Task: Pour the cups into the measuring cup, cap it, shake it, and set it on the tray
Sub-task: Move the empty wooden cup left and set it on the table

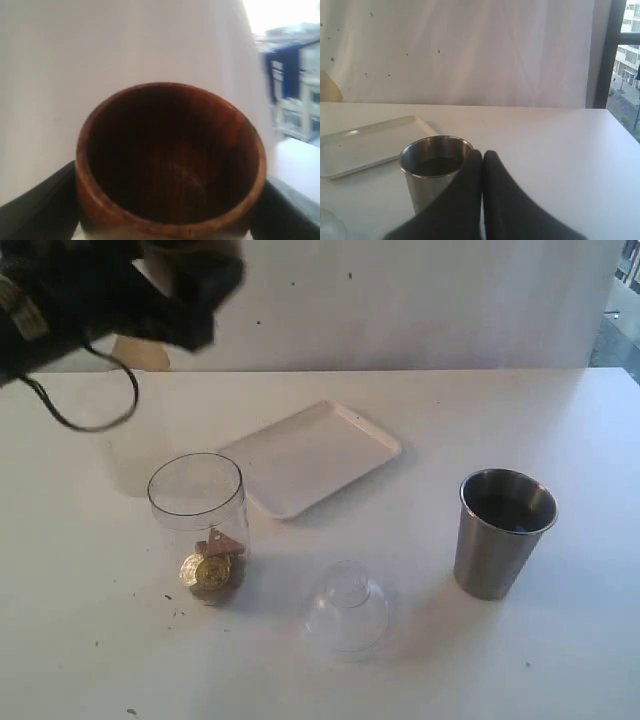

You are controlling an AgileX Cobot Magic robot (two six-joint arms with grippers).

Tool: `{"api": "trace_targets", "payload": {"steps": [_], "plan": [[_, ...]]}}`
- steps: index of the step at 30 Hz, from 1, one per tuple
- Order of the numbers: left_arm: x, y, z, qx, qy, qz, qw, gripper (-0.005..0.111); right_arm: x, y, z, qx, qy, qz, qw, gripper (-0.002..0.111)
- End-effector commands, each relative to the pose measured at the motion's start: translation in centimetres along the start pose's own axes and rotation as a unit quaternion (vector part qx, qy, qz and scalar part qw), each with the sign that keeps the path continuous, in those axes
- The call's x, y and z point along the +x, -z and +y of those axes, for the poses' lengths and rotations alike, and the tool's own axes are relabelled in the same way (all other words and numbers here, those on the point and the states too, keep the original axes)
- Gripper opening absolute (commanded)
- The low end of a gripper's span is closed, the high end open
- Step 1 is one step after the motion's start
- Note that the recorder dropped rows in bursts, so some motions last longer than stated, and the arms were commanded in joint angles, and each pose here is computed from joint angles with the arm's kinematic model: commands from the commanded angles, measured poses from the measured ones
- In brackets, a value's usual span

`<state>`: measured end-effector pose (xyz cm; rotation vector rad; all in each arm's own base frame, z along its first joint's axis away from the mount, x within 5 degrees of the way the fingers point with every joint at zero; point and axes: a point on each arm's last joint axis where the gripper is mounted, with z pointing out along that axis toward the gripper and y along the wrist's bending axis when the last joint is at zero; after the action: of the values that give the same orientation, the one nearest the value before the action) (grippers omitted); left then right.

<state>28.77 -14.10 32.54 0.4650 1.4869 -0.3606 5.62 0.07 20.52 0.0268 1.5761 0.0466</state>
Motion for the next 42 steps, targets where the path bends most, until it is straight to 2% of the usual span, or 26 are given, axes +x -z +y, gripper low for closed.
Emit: {"api": "trace_targets", "payload": {"steps": [1, 4, 8, 12, 16, 20, 23, 32, 34, 40, 42], "plan": [[1.1, 0.0, 4.5, -0.114, 0.147, 0.086, 0.979, 0.000, 0.0, 0.0, 0.0, -0.004, 0.000, -0.005, 1.000, 0.000], [2.1, 1.3, 7.2, -0.161, 0.145, 0.107, 0.970, 0.000, 0.0, 0.0, 0.0, -0.004, 0.000, -0.005, 1.000, 0.000], [4.2, 4.6, 12.0, -0.250, 0.155, 0.105, 0.950, 0.000, 0.0, 0.0, 0.0, -0.004, 0.000, -0.005, 1.000, 0.000], [7.5, 7.9, 14.8, -0.318, 0.159, 0.099, 0.929, 0.000, 0.0, 0.0, 0.0, -0.004, 0.000, -0.005, 1.000, 0.000], [10.9, 8.3, 15.4, -0.313, 0.129, 0.107, 0.935, 0.000, 0.0, 0.0, 0.0, -0.004, 0.000, -0.005, 1.000, 0.000], [15.6, 6.7, 15.7, -0.283, 0.143, 0.172, 0.932, 0.000, 0.0, 0.0, 0.0, -0.004, 0.000, -0.005, 1.000, 0.000], [18.1, 6.1, 15.9, -0.277, 0.150, 0.190, 0.930, 0.000, 0.0, 0.0, 0.0, -0.004, 0.000, -0.005, 1.000, 0.000], [22.2, 5.2, 16.1, -0.266, 0.131, 0.163, 0.941, 0.001, 0.0, 0.0, 0.0, -0.004, 0.000, -0.005, 1.000, 0.000], [22.6, 5.1, 16.2, -0.265, 0.130, 0.164, 0.941, 0.008, 0.0, 0.0, 0.0, -0.004, 0.000, -0.005, 1.000, 0.000], [23.0, 5.0, 16.2, -0.265, 0.134, 0.178, 0.938, 0.058, 0.0, 0.0, 0.0, -0.004, 0.000, -0.005, 1.000, 0.000], [23.1, 5.0, 16.2, -0.265, 0.134, 0.179, 0.938, 0.070, 0.0, 0.0, 0.0, -0.004, 0.000, -0.005, 1.000, 0.000]]}}
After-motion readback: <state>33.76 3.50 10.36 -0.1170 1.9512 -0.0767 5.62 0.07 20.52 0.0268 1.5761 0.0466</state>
